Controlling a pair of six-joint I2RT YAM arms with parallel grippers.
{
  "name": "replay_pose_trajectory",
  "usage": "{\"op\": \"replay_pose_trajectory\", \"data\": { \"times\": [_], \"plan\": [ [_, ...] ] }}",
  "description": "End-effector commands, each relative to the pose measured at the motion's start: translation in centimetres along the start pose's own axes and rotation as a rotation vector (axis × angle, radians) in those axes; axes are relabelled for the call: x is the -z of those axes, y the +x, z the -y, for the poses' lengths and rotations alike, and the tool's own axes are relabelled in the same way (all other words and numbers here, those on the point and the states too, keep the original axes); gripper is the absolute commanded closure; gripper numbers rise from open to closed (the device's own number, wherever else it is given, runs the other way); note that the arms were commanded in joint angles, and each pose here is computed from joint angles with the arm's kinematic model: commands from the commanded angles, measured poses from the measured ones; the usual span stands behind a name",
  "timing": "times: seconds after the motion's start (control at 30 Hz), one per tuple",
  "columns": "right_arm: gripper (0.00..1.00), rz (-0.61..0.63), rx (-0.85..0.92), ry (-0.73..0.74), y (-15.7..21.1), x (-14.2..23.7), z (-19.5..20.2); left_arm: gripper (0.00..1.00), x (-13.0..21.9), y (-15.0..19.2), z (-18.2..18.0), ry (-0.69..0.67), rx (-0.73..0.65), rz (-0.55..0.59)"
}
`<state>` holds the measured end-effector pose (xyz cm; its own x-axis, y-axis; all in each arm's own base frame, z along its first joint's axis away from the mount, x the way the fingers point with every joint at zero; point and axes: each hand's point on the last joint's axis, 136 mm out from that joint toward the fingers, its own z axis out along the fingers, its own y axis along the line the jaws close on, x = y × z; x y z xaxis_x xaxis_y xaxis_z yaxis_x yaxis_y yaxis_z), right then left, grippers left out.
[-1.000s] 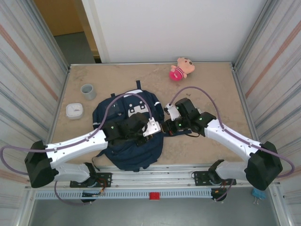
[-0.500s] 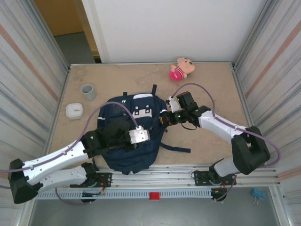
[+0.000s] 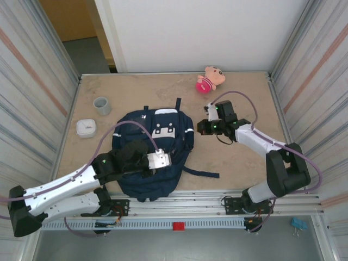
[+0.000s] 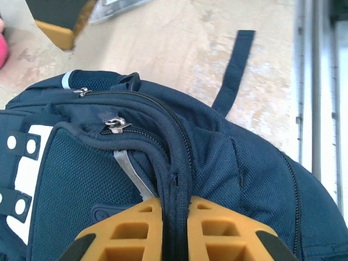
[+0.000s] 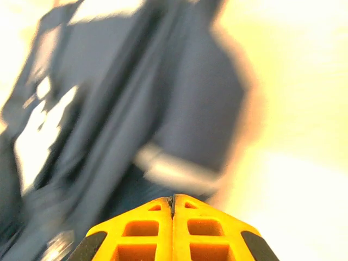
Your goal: Pack books, pencil case, and school supplies into a backpack
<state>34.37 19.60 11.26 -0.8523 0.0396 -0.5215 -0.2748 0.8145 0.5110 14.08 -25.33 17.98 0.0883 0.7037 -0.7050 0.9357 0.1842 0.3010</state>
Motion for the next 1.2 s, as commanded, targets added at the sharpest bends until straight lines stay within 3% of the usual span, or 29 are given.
{"op": "replay_pose_trajectory", "data": {
  "times": [0.0,0.1,0.13,0.2,0.33,0.47,0.6,0.73,0.87,1.03,1.17],
  "plan": [
    [1.00,0.068,-0.037,0.080,-2.0,-0.6,2.0,0.92,2.0,-2.5,1.0,0.047,-0.034,0.130],
    [1.00,0.074,-0.041,0.046,-2.8,-0.9,1.5,0.90,2.3,-1.8,0.4,0.001,-0.030,0.111],
    [1.00,0.078,-0.037,0.022,-3.0,-0.8,1.0,0.86,2.2,-1.5,0.0,-0.024,-0.023,0.096],
    [1.00,0.087,-0.020,-0.032,-3.2,-0.4,-0.4,0.65,2.2,-0.9,-1.0,-0.084,-0.008,0.074],
    [0.59,0.105,0.028,-0.084,-2.9,1.7,-2.9,0.43,2.4,-0.9,-2.2,-0.152,0.037,0.084],
    [0.51,0.117,0.103,-0.120,-1.5,4.3,-5.6,0.25,2.6,-0.2,-3.2,-0.185,0.113,0.054],
    [0.49,0.095,0.163,-0.166,1.4,5.8,-8.2,0.18,2.7,2.3,-5.4,-0.300,0.239,-0.056],
    [0.48,0.076,0.198,-0.249,4.7,5.9,-11.2,0.19,0.9,4.8,-7.0,-0.328,0.560,-0.082],
    [0.48,0.045,0.214,-0.244,6.6,4.8,-12.6,0.19,-1.5,7.4,-7.6,-0.362,0.754,-0.123],
    [0.48,0.043,0.178,-0.205,7.1,3.9,-11.2,0.20,-5.1,8.8,-7.3,-0.298,0.808,-0.154],
    [0.47,0.028,0.123,-0.197,7.2,3.7,-9.5,0.20,-8.0,7.8,-7.6,-0.238,0.799,-0.134]
  ]
}}
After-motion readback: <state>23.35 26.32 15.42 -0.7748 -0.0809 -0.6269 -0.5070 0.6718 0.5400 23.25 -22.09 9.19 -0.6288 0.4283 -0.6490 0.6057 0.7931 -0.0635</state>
